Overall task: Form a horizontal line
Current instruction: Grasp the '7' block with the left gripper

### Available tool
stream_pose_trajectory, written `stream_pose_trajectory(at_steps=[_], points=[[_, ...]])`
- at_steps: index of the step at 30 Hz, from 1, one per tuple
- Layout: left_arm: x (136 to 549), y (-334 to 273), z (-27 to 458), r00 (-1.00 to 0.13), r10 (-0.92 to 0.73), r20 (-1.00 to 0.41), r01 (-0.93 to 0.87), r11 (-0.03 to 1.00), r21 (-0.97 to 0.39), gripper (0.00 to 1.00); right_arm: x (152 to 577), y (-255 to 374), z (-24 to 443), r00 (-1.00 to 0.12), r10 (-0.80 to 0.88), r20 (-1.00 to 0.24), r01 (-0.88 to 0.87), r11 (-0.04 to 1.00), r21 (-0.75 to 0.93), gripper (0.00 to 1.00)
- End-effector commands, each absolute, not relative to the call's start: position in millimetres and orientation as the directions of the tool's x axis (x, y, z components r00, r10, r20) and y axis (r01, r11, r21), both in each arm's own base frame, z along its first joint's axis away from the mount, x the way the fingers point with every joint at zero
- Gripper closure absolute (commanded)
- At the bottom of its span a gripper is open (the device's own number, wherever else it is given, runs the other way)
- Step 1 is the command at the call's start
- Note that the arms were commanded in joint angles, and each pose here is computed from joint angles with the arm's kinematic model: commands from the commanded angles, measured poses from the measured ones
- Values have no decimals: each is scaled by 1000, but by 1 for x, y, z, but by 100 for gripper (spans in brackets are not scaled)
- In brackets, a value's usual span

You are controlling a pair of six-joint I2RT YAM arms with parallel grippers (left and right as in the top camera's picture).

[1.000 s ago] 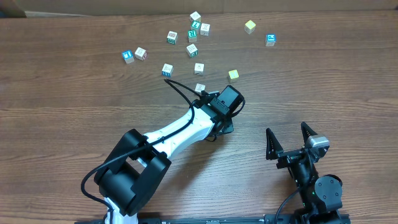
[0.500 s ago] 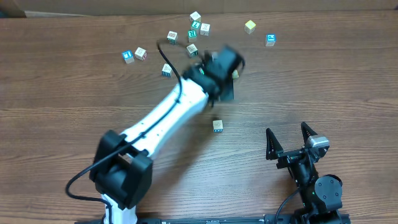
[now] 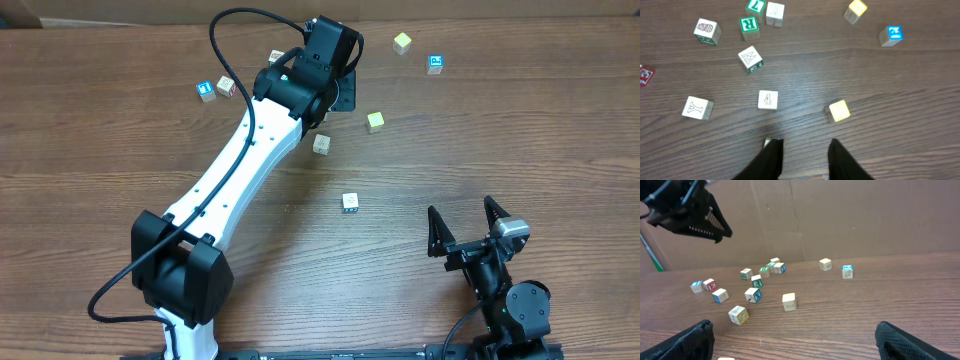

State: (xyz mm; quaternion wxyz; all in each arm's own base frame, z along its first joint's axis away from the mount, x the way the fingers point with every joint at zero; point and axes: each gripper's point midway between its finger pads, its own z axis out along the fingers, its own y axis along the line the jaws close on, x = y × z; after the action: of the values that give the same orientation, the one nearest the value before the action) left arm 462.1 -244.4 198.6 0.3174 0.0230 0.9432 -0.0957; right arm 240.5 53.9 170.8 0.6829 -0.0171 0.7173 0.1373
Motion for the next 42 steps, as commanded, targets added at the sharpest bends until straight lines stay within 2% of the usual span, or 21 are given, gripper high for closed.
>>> stream_pose_trajectory(at_steps=[1,4,8,10,24,29,42], points=[[465,-244,163,-828,51,-558,127,987,-98,67,240,55,170,-59,160,-985,-216,962,169,0],[467,-244,140,-844,104,-526,158,986,-58,62,240,55,170,-59,160,-985,-216,962,169,0],[468,-244,108,-864,161,-476,190,982,-12,65,240,55,170,-59,160,-985,-216,962,169,0],[467,-244,94,-876,168,-453,189,982,-2,62,240,55,170,-59,160,-985,-216,962,169,0],[460,-231,35,-921,191,-340,176,982,75,63,240,55,170,-59,160,-985,-216,962,169,0],[459,-228,26,-928,192,-321,175,981,82,64,240,55,170,-59,160,-985,-216,962,169,0],[456,-226,25,-932,194,-306,175,981,87,60,240,55,170,-59,160,-985,-216,962,169,0]])
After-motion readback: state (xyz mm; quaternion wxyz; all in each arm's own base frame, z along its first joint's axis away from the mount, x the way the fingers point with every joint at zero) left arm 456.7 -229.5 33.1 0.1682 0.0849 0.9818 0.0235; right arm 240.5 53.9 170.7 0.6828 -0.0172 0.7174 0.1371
